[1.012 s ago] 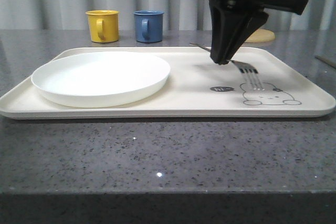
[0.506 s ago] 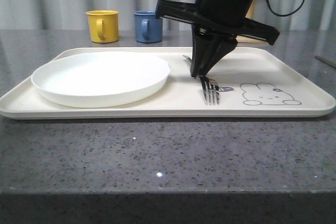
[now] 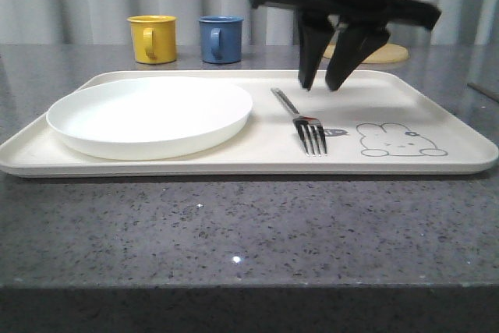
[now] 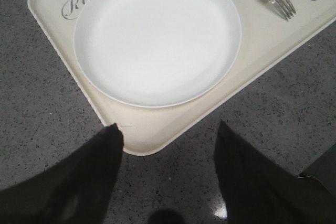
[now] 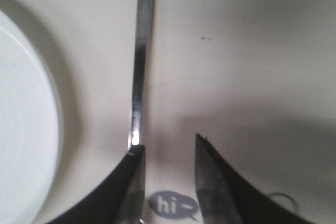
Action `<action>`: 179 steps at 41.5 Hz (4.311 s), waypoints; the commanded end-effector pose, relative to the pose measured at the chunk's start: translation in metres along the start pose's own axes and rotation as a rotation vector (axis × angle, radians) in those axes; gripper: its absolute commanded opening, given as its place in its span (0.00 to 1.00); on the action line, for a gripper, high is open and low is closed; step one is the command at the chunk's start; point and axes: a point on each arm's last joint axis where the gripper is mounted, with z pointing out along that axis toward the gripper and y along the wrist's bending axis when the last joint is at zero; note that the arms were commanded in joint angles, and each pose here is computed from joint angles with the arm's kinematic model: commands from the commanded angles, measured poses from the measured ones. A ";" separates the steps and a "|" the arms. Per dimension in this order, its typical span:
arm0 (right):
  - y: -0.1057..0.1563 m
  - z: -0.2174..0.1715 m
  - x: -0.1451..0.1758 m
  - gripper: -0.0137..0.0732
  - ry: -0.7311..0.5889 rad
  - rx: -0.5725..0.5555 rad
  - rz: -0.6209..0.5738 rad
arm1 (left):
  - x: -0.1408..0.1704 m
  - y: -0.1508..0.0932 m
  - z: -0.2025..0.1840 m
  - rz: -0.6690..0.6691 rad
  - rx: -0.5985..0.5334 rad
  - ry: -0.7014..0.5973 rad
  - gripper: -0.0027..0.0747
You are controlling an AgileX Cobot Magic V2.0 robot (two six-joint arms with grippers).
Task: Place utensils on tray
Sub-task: 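Lower the fork onto the tray beside the plate and release, then move the right gripper back over the chopsticks, then grasp the chopsticks, place them on the tray beside the fork, release, then move the right gripper to the steel spoon and grasp it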
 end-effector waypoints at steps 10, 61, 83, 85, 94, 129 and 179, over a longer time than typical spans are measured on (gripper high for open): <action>-0.031 -0.117 0.011 0.47 -0.211 0.180 -0.189 | -0.013 0.000 -0.009 -0.004 0.001 -0.104 0.53; -0.181 -0.039 0.027 0.46 0.080 0.233 0.101 | -0.013 0.000 -0.009 -0.004 0.001 -0.104 0.53; -0.186 -0.015 0.009 0.46 0.081 0.213 0.114 | -0.013 0.000 -0.009 -0.004 0.001 -0.104 0.53; -0.186 -0.014 0.008 0.42 0.084 0.213 0.114 | -0.013 0.000 -0.009 -0.004 0.001 -0.104 0.53; -0.186 -0.013 0.008 0.19 0.092 0.212 0.114 | -0.013 0.000 -0.009 -0.004 0.001 -0.104 0.53; -0.046 -0.009 0.014 0.19 0.057 -0.180 0.109 | -0.013 0.000 -0.009 -0.004 0.001 -0.104 0.53; -0.203 -0.102 0.026 0.45 -0.061 0.315 0.108 | -0.013 0.000 -0.009 -0.004 0.001 -0.104 0.53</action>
